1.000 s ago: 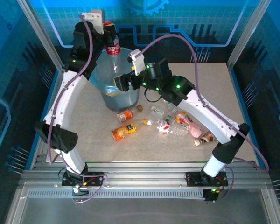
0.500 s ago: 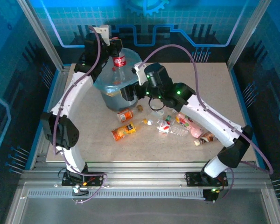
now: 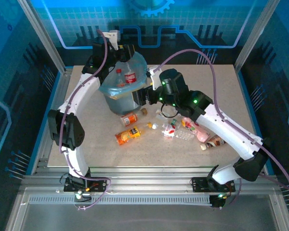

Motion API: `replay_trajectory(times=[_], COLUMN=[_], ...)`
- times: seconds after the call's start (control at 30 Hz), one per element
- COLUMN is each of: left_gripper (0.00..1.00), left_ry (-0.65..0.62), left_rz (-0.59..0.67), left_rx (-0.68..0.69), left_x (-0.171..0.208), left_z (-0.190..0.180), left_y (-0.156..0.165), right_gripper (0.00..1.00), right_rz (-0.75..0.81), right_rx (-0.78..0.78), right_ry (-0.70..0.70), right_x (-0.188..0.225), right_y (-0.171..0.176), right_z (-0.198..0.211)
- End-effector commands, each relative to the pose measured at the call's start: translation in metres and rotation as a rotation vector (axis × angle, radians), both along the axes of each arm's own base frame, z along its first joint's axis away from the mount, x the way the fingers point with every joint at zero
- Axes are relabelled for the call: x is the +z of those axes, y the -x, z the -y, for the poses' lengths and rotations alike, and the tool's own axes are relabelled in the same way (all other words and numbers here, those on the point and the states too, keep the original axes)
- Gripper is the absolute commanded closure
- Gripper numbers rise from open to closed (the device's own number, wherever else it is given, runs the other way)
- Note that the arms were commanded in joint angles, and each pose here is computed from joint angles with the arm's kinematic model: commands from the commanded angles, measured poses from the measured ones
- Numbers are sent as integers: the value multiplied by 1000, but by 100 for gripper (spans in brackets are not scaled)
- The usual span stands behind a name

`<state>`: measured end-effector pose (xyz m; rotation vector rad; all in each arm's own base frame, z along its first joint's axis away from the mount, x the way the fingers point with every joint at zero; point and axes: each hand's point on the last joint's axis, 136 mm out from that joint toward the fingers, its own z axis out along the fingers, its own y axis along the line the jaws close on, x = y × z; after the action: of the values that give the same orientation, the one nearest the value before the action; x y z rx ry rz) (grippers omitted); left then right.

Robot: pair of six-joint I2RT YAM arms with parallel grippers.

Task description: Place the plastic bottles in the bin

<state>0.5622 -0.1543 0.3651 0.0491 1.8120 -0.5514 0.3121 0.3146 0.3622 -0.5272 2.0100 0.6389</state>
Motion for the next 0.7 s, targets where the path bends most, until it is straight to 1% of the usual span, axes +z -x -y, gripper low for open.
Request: replay_trajectory(times=[0.0,0.17,0.33,0.43,0.53,0.67], left_gripper=[35,35,35,36,36,35], left_ry=[23,31,37,45,26,-68], left_rz=[37,58,79,90,105,145], left_rx=[-15,-25,-41,-41,-45,-78], left_x=[13,31,63,87,105,111], left_z=[-1,-1,-2,-5,-6,6], left_y=[1,8,30,54,86,137], right_gripper=[8,9,12,16,20,24], right_rz=[13,-7,-22,-19,4,35], right_rx=[-37,-25,39,111,210,302], right_ry=[-20,-5,65,110,171,301], right_x=[5,-2,-18,-28,-40,-68], right_y=[-4,-2,11,25,43,60], right_z=[9,8,11,15,20,34])
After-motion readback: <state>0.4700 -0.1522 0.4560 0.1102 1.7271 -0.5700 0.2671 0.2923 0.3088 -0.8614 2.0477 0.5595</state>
